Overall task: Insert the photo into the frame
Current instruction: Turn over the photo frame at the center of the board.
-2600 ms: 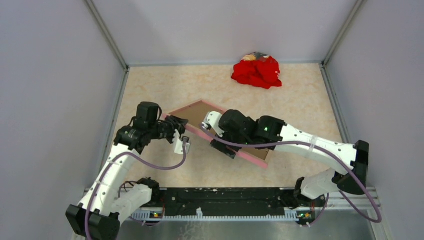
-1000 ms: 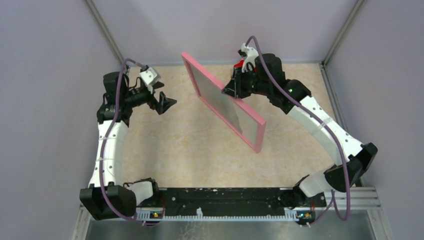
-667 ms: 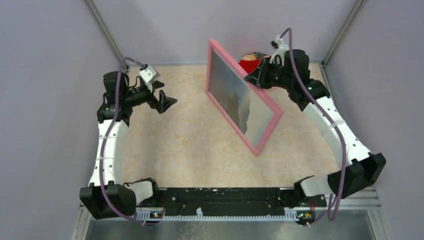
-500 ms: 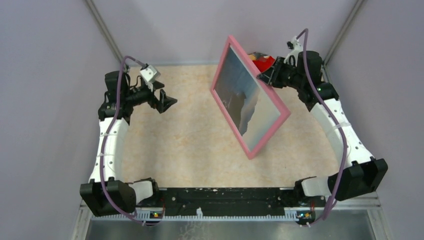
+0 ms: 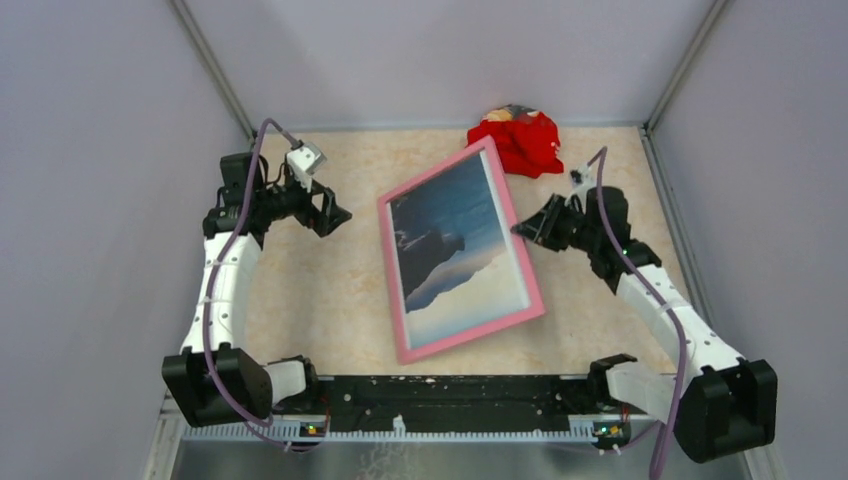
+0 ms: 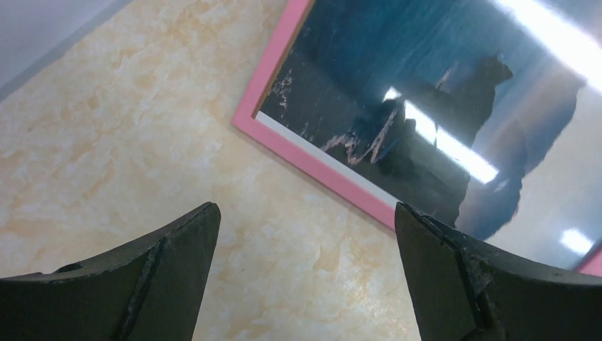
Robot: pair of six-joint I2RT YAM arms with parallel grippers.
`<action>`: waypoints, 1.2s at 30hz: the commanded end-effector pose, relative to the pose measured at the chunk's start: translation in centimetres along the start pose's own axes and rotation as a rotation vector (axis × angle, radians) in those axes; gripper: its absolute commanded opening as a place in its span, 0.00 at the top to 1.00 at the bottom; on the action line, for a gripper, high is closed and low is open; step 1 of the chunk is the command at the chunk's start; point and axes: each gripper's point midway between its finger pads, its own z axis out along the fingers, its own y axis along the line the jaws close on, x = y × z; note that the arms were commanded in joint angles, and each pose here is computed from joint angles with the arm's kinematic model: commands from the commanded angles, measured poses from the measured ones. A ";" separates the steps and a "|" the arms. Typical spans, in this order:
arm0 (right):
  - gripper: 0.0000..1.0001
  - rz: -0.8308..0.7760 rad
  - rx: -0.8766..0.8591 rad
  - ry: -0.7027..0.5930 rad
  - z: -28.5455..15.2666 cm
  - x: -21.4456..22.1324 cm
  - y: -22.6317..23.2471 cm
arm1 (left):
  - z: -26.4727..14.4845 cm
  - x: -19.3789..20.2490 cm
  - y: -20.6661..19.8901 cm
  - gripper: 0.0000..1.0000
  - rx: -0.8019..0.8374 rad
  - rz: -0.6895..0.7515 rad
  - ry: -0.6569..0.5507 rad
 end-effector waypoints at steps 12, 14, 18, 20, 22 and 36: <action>1.00 0.171 -0.075 -0.071 0.0 9.6 -5.6 | -0.2 7.4 0.7 0.01 -0.048 -0.063 0.189; 0.98 0.175 -0.054 -0.073 0.3 10.1 -6.5 | -0.1 8.1 0.7 0.01 -0.047 -0.080 0.202; 0.93 0.157 0.008 -0.074 1.2 10.3 -8.1 | 0.2 9.3 0.5 0.01 -0.051 -0.114 0.201; 0.90 0.140 0.038 -0.072 1.8 10.0 -8.7 | 0.3 9.6 0.4 0.01 -0.057 -0.127 0.187; 0.88 0.125 0.068 -0.072 2.4 9.7 -9.3 | 0.4 9.9 0.6 0.01 -0.076 -0.142 0.174; 0.29 0.060 0.400 -0.033 3.2 7.6 -14.0 | 1.6 13.3 0.9 0.01 -0.091 -0.202 0.173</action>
